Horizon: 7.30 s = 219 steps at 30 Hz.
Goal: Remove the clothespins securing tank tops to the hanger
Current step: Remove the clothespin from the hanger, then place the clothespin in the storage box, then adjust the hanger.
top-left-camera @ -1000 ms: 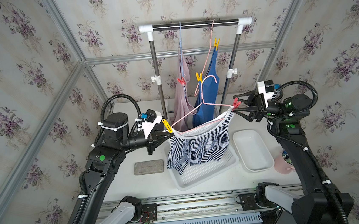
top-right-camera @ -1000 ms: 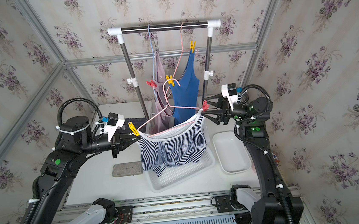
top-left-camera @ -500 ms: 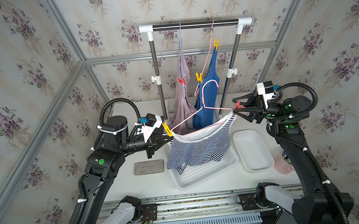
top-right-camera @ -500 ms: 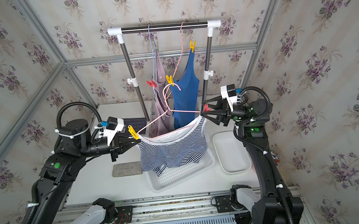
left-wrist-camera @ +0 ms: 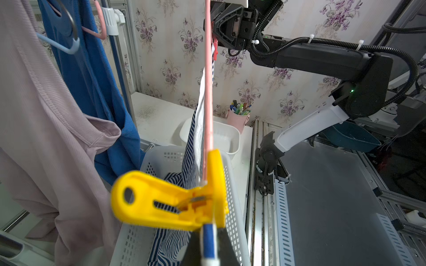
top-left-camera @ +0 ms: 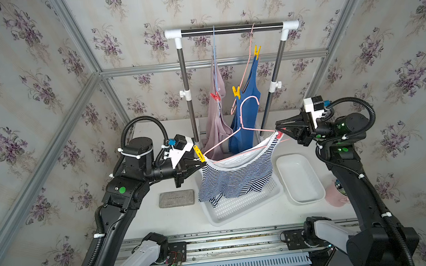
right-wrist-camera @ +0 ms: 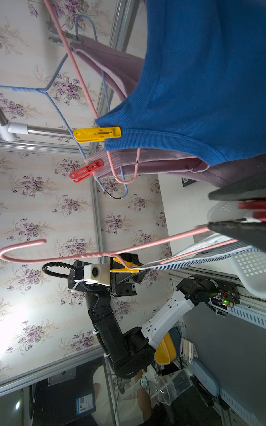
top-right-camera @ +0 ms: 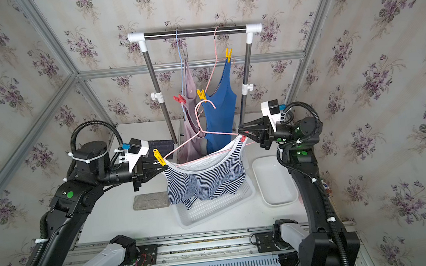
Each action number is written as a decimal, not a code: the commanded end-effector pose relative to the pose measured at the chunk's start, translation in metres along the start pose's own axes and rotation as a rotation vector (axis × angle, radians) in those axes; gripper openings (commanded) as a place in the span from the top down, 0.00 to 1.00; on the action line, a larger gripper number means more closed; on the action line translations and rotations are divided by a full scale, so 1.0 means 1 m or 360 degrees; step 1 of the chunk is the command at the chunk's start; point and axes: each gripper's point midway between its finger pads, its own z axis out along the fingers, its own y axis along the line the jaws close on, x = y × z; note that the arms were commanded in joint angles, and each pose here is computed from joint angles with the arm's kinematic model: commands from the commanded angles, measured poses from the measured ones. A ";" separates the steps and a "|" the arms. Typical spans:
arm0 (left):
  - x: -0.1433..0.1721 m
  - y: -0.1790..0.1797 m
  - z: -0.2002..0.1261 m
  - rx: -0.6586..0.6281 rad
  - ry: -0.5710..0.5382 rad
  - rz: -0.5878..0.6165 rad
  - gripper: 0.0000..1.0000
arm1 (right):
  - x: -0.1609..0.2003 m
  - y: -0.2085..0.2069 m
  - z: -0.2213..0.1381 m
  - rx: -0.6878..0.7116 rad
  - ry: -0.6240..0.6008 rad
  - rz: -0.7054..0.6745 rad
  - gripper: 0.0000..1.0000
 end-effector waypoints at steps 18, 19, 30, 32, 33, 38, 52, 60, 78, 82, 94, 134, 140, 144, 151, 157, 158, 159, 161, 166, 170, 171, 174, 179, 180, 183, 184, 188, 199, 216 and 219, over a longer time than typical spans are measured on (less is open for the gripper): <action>0.000 0.009 0.005 -0.0030 -0.0001 0.0004 1.00 | -0.005 -0.015 0.002 0.0073 -0.0034 -0.0030 1.00; 0.001 0.013 0.004 -0.0063 0.0006 0.0006 1.00 | -0.008 -0.020 0.002 0.0101 -0.0045 -0.0028 1.00; 0.013 0.020 0.005 -0.0135 0.0045 -0.0003 1.00 | -0.043 -0.035 -0.001 0.0296 -0.0204 -0.0116 1.00; 0.014 0.020 0.006 -0.0143 0.0049 -0.0003 1.00 | -0.047 -0.036 -0.002 0.0335 -0.0232 -0.0128 1.00; 0.015 0.022 0.006 -0.0153 0.0055 -0.0005 1.00 | -0.049 -0.037 -0.004 0.0357 -0.0247 -0.0138 1.00; 0.018 0.024 0.007 -0.0183 0.0071 -0.0008 1.00 | -0.055 -0.044 -0.008 0.0457 -0.0333 -0.0130 1.00; 0.015 0.023 0.002 -0.0239 0.0051 -0.0023 1.00 | -0.050 -0.055 -0.038 0.0908 -0.0484 -0.0067 1.00; 0.003 0.029 -0.008 -0.0398 -0.0127 -0.0037 1.00 | -0.017 -0.058 -0.051 0.1079 -0.0459 0.0126 1.00; -0.009 0.017 -0.014 -0.0416 -0.0290 -0.0056 1.00 | 0.110 -0.069 -0.112 0.1753 -0.0306 0.0608 1.00; -0.008 0.017 -0.012 -0.0407 -0.0282 -0.0069 0.99 | 0.138 -0.074 -0.117 0.1807 -0.0293 0.0759 1.00; 0.004 0.022 0.000 -0.0414 -0.0227 -0.0108 1.00 | 0.195 -0.082 -0.127 0.1914 -0.0182 0.0948 1.00; 0.021 0.003 0.030 -0.0327 -0.0101 -0.0021 1.00 | 0.333 -0.102 -0.180 0.2201 0.0133 0.1461 1.00; 0.026 0.009 0.034 -0.0356 -0.0068 -0.0041 1.00 | 0.348 -0.102 -0.183 0.2231 0.0195 0.1492 0.97; 0.027 0.010 0.037 -0.0359 -0.0054 -0.0048 1.00 | 0.359 -0.102 -0.180 0.2207 0.0191 0.1554 0.90; 0.028 0.009 0.038 -0.0364 -0.0051 -0.0041 1.00 | 0.368 -0.112 -0.172 0.2145 0.0142 0.1638 0.84; 0.029 0.009 0.036 -0.0381 -0.0053 -0.0031 1.00 | 0.372 -0.122 -0.164 0.2120 0.0130 0.1667 0.71; 0.030 0.009 0.036 -0.0382 -0.0052 -0.0029 1.00 | 0.372 -0.124 -0.164 0.2119 0.0125 0.1671 0.68; 0.030 0.009 0.037 -0.0383 -0.0049 -0.0027 1.00 | 0.372 -0.126 -0.163 0.2118 0.0115 0.1677 0.64; 0.029 0.010 0.037 -0.0385 -0.0048 -0.0023 1.00 | 0.371 -0.132 -0.163 0.2123 0.0108 0.1678 0.55; 0.029 0.011 0.038 -0.0388 -0.0041 -0.0014 1.00 | 0.365 -0.150 -0.161 0.2116 0.0087 0.1666 0.48; 0.029 0.012 0.040 -0.0386 -0.0032 -0.0017 1.00 | 0.361 -0.162 -0.163 0.2134 0.0053 0.1652 0.47; 0.029 0.012 0.041 -0.0383 -0.0029 -0.0020 1.00 | 0.360 -0.165 -0.163 0.2138 0.0048 0.1651 0.47; 0.030 0.012 0.044 -0.0375 -0.0017 -0.0023 1.00 | 0.359 -0.172 -0.164 0.2144 0.0045 0.1647 0.46; 0.029 0.009 0.046 -0.0355 -0.0016 -0.0014 1.00 | 0.346 -0.168 -0.157 0.2113 0.0049 0.1592 0.46; 0.028 0.008 0.046 -0.0351 -0.0017 -0.0012 1.00 | 0.339 -0.165 -0.156 0.2124 0.0052 0.1552 0.46; 0.025 0.009 0.047 -0.0372 -0.0021 0.0006 1.00 | 0.312 -0.154 -0.152 0.2150 0.0029 0.1419 0.43; 0.024 0.010 0.047 -0.0381 -0.0019 0.0012 1.00 | 0.301 -0.150 -0.151 0.2156 0.0016 0.1366 0.41; 0.024 0.009 0.052 -0.0383 -0.0002 0.0036 1.00 | 0.240 -0.137 -0.138 0.2060 -0.0100 0.1099 0.36; 0.027 0.013 0.059 -0.0550 0.0048 0.0118 1.00 | 0.088 -0.072 -0.084 0.1509 -0.0384 0.0534 0.27; 0.037 0.012 0.062 -0.0591 0.0001 -0.0025 1.00 | 0.032 0.004 0.014 0.0792 -0.0354 0.0199 0.30; 0.037 0.011 0.062 -0.0581 -0.0002 -0.0016 1.00 | 0.028 0.007 0.020 0.0754 -0.0382 0.0196 0.30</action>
